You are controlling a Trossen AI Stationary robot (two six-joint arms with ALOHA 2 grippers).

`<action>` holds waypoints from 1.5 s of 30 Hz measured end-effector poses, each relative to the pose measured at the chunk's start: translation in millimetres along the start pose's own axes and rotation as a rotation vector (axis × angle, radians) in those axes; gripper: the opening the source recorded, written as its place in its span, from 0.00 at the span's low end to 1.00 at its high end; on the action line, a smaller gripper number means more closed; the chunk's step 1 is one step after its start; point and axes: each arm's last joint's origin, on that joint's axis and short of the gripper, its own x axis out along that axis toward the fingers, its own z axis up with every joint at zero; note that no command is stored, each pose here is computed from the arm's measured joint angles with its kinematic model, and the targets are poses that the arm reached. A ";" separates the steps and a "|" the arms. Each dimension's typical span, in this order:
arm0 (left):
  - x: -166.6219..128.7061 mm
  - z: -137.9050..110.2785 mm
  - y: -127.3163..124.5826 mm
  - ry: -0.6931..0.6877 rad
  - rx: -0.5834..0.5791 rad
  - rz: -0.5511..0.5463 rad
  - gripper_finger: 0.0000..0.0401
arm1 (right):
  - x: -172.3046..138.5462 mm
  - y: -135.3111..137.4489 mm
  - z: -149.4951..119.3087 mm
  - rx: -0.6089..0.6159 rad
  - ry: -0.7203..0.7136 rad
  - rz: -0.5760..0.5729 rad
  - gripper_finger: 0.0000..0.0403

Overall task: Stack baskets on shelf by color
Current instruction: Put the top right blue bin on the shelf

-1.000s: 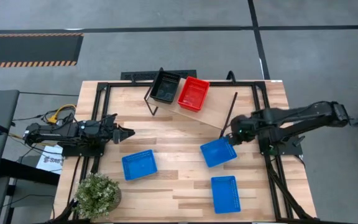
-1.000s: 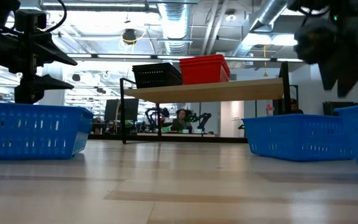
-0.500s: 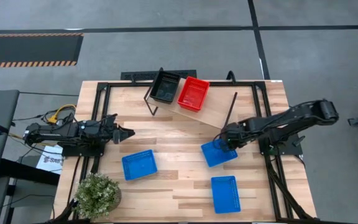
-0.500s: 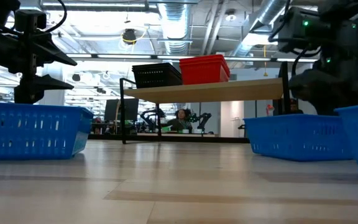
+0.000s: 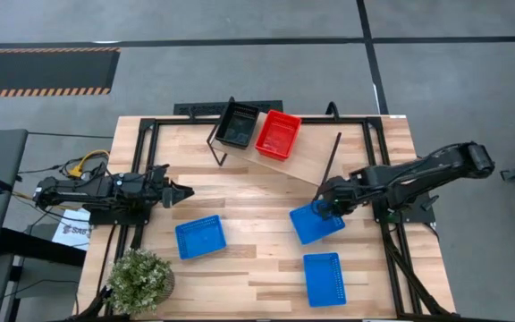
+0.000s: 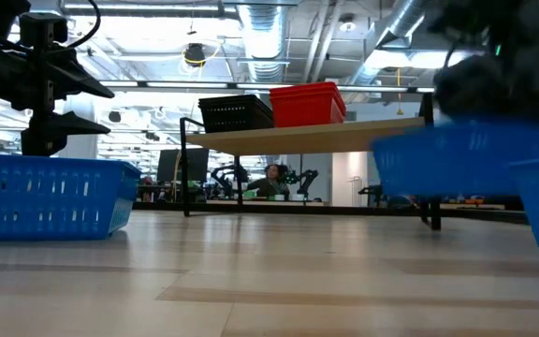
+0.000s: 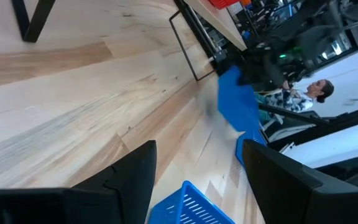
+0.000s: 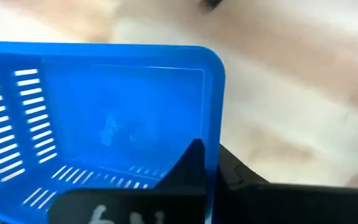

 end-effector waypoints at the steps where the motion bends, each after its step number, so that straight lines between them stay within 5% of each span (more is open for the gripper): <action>1: 0.0 0.0 0.0 0.000 0.000 0.000 0.56 | -8.1 3.1 -2.1 -0.009 0.020 0.024 0.02; 6: 0.0 0.0 0.0 0.001 0.003 0.000 0.56 | -66.8 26.6 -11.0 -0.128 0.072 0.269 0.01; 11: -0.1 -0.2 0.5 0.002 0.010 0.006 0.56 | -143.1 48.4 0.6 -0.336 -0.126 0.518 0.02; 15: -0.2 -0.2 0.8 0.000 0.011 0.012 0.56 | -191.1 49.5 28.6 -0.459 -0.424 0.477 0.01; 19: -0.2 -0.2 0.8 0.000 0.011 0.012 0.56 | -212.8 41.0 64.7 -0.548 -0.530 0.313 0.02; 26: -0.2 -0.3 0.9 0.000 0.010 0.014 0.56 | -213.2 15.6 132.2 -0.734 -0.414 0.110 0.02; 34: -0.2 -0.3 1.0 -0.001 0.003 0.016 0.56 | -181.7 -3.6 198.3 -0.789 -0.273 0.078 0.02; 45: -0.2 0.5 1.7 -0.030 -0.015 0.035 0.56 | -145.3 -8.6 225.1 -0.809 -0.101 0.020 0.02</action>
